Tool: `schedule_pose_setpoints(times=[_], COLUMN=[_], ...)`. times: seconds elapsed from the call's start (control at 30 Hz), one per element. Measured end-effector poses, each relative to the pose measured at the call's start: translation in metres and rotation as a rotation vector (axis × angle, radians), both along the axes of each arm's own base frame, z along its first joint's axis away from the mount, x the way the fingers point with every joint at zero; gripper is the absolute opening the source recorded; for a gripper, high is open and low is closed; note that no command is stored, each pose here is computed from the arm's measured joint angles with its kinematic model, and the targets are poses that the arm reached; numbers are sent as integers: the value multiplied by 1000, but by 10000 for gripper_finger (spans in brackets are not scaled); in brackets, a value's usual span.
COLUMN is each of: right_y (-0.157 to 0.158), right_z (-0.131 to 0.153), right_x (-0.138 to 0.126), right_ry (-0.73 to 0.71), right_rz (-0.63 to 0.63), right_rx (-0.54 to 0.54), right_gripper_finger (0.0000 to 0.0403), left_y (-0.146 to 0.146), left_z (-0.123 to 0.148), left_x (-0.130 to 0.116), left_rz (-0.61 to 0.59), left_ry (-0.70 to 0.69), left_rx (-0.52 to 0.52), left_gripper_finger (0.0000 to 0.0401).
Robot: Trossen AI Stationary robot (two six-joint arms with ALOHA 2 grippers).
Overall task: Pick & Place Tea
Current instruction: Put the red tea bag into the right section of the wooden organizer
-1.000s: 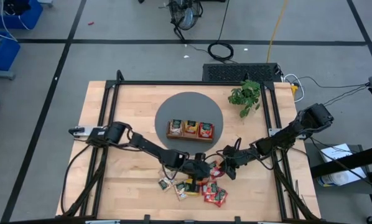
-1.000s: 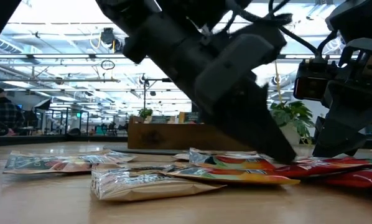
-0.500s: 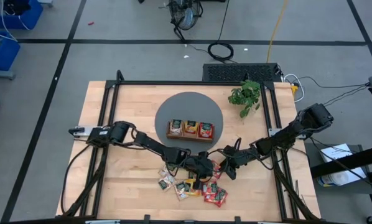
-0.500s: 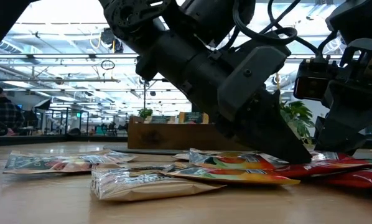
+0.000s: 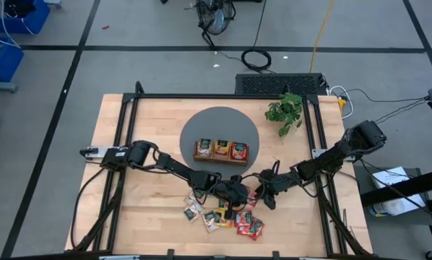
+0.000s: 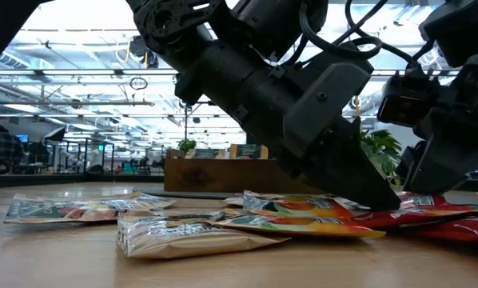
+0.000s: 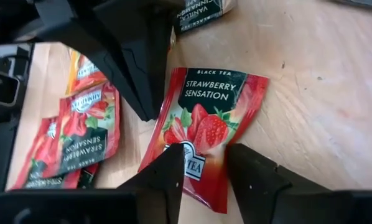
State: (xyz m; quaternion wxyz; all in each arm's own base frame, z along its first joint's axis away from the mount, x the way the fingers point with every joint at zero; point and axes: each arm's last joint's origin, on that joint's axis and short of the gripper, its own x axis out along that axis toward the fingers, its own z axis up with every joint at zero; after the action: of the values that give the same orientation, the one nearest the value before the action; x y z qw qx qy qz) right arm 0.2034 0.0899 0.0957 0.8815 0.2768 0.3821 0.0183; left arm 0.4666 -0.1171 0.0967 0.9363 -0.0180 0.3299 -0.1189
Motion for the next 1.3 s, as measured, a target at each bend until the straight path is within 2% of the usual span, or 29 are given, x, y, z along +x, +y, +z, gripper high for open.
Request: schedule_pose_setpoints(times=[0.47,0.67,0.77,0.9,1.0,1.07,1.17,1.3], right_y=[1,1,2,4,5,9,18,37], right_z=[3,5,8,18,31,41,55,65], right_x=[2,4,5,6,7,7,9,11], right_ry=[-65,-102,-135,-206,-308,-378,-470,-525], right_rz=[61,83,95,148,197,219,247,266], right_rx=[-58,-88,-89,-129,-209,-301,-482,-759], right_gripper_finger=[8,4,3,2,2,1,1,1], left_y=[1,-2,-8,-20,-32,-41,-53,-68], left_z=[0,7,24,65,93,110,129,140], left_x=[1,-2,-8,-23,-41,-54,-70,-86], left_rz=[16,2,-17,-52,-75,-56,-9,-5], left_ry=[-7,-7,0,1,37,45,42,50], left_rx=[19,44,48,48,66,87,101,115], left_gripper_finger=[8,40,54,69,76,78,77,78])
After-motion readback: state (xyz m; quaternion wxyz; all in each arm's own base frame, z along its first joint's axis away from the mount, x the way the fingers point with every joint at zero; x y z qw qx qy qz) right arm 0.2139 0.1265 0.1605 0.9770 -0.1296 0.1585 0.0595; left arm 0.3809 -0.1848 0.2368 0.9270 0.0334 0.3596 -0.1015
